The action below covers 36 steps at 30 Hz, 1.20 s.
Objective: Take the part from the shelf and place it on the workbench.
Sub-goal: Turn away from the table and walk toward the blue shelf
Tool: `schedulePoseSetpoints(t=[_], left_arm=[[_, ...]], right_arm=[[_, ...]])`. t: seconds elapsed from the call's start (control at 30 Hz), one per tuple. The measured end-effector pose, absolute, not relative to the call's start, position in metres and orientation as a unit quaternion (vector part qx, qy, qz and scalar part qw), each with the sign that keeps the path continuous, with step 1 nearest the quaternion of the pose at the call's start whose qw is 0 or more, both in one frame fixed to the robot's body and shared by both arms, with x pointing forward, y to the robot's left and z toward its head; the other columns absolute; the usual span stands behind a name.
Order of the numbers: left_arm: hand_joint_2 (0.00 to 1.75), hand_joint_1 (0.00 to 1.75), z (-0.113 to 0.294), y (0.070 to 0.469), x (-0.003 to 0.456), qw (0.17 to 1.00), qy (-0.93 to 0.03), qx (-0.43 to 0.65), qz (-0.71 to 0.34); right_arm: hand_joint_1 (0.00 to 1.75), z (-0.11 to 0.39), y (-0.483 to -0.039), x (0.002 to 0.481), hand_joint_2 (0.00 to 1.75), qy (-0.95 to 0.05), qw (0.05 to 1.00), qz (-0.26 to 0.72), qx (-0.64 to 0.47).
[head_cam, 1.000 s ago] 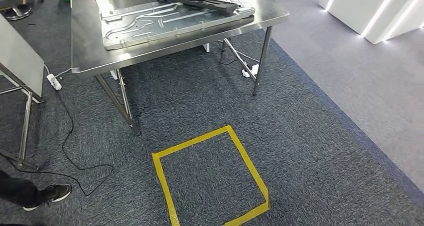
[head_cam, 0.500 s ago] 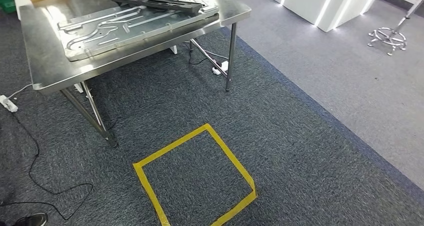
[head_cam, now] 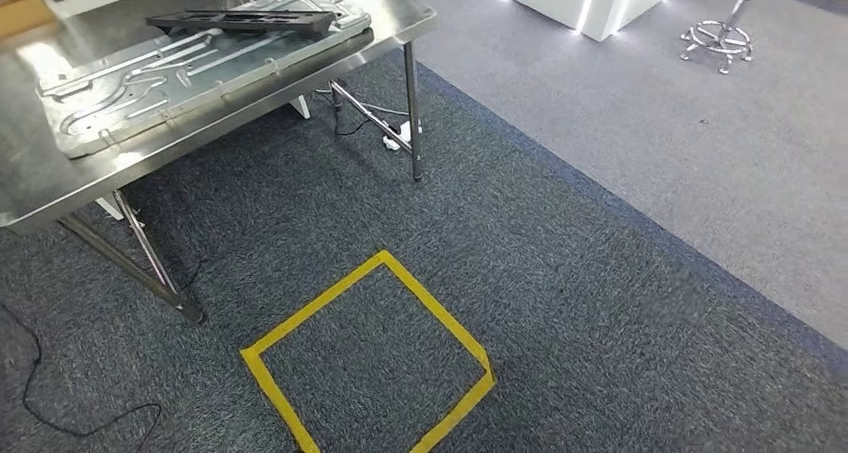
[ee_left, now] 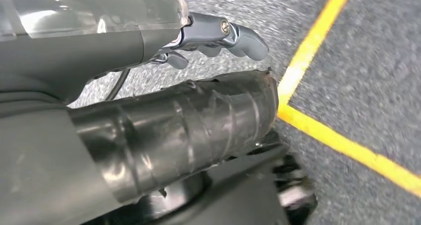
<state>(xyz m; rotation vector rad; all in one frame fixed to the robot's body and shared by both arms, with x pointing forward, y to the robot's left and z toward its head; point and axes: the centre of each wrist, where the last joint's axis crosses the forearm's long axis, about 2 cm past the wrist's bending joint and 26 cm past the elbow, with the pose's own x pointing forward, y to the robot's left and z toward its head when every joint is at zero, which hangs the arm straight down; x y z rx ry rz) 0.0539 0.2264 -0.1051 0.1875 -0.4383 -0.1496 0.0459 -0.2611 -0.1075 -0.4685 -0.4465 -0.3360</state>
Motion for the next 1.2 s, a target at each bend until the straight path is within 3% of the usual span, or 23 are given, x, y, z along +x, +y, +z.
schedulePoseSetpoints(t=[1.2], left_arm=[[0.0, 0.0, -0.1059, 0.2286, 0.0499, 0.969, -0.218, 0.092, -0.072]], right_arm=[[0.0, -0.1074, -0.2565, 0.046, 0.0, -0.216, 0.939, -0.157, -0.216]])
